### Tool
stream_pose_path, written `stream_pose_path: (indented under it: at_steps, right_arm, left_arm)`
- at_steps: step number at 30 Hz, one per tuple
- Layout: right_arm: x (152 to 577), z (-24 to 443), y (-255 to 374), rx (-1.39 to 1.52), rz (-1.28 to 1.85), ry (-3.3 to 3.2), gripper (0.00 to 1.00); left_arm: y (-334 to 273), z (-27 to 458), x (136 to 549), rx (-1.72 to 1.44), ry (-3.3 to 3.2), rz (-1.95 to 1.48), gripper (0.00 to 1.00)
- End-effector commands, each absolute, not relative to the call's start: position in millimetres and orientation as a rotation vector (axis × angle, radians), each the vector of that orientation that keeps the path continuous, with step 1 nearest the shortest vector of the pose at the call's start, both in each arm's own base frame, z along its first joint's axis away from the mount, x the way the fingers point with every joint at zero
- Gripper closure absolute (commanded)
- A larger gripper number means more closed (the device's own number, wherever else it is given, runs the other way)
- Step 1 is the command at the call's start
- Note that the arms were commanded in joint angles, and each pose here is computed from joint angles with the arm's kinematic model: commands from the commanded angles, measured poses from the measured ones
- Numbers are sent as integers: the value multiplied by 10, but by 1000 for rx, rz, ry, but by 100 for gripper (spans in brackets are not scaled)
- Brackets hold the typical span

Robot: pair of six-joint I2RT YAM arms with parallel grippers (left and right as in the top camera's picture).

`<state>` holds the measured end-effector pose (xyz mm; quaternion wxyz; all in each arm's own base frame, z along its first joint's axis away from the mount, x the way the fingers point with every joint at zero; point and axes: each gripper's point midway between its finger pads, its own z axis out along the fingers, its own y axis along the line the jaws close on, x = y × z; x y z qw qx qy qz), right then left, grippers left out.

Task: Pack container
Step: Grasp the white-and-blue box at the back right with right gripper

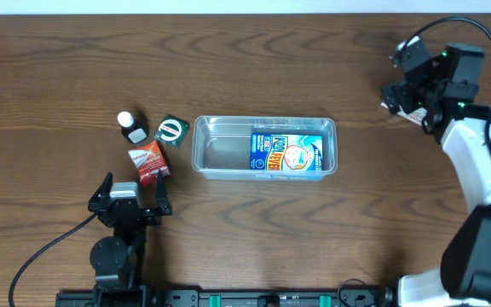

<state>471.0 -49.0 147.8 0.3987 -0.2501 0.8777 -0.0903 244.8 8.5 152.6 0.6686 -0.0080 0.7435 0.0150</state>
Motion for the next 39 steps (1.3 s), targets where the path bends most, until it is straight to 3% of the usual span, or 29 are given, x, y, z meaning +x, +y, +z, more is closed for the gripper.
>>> stream_pose_path:
  at_steps: [1, 12, 21, 24, 32, 39]
  right_arm:
    - [4746, 1321, -609, -786, -270, 2198, 1]
    - [4766, 665, -755, -876, -194, 2261, 1]
    - [4739, 343, -770, -878, -148, 2316, 9]
    - [4727, 316, -783, -874, -143, 2324, 19]
    - [4710, 304, -786, -870, -139, 2335, 60]
    - [4689, 289, -782, -867, -131, 2346, 78]
  left_arm:
    - [86, 1372, 2439, -16, 1724, 33, 2]
    - [86, 1373, 2440, -16, 1723, 33, 2]
    - [86, 1373, 2440, -16, 1723, 33, 2]
    - [86, 1373, 2440, -16, 1723, 33, 2]
    - [86, 1372, 2439, -16, 1724, 33, 2]
    - [86, 1373, 2440, -16, 1723, 33, 2]
